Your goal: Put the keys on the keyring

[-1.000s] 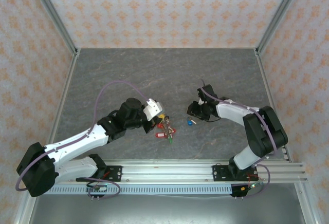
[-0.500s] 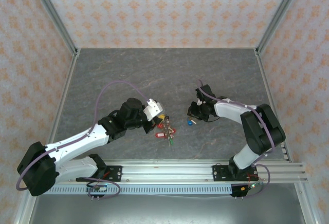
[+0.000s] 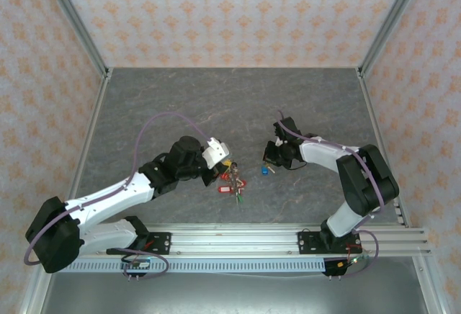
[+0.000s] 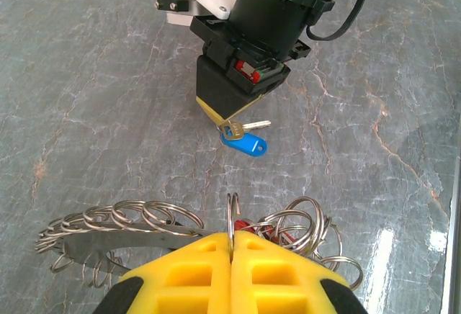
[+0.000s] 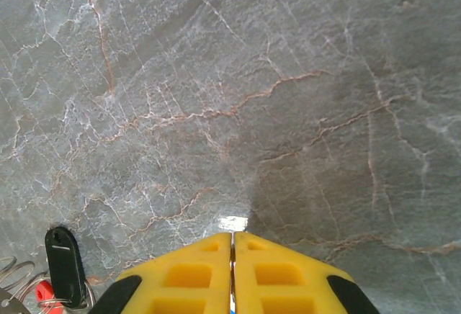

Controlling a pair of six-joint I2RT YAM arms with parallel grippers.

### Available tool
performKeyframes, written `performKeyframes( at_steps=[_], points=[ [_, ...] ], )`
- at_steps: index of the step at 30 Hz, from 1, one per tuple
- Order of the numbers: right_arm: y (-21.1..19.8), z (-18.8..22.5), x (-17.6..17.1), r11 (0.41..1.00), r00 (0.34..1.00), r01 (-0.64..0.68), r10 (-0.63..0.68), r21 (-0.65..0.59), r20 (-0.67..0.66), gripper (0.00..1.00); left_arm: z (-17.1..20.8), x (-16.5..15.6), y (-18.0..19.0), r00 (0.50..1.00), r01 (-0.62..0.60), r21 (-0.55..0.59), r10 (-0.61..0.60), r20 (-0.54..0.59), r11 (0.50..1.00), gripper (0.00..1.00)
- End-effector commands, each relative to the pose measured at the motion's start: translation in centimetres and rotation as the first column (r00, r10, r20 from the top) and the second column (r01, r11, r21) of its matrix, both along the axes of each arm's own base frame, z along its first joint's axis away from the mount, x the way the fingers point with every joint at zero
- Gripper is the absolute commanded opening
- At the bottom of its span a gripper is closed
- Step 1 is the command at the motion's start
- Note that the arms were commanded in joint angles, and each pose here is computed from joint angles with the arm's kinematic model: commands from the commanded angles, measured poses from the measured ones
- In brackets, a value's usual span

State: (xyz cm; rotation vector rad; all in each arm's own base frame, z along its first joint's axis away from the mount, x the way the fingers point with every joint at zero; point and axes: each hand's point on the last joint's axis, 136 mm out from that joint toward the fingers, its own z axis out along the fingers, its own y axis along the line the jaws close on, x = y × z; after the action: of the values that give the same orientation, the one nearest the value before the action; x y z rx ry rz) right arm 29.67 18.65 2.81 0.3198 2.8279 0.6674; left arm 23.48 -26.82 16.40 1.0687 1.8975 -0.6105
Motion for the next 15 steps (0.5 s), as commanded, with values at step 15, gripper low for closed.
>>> performKeyframes(
  at_steps=[15],
  points=[
    [0.54,0.16,-0.27,1.000,0.999,-0.007,0.007,0.009,-0.033,0.12,1.94,0.56,-1.18,0.999,0.019,-0.036,-0.018,0.029,0.999,0.00]
  ],
)
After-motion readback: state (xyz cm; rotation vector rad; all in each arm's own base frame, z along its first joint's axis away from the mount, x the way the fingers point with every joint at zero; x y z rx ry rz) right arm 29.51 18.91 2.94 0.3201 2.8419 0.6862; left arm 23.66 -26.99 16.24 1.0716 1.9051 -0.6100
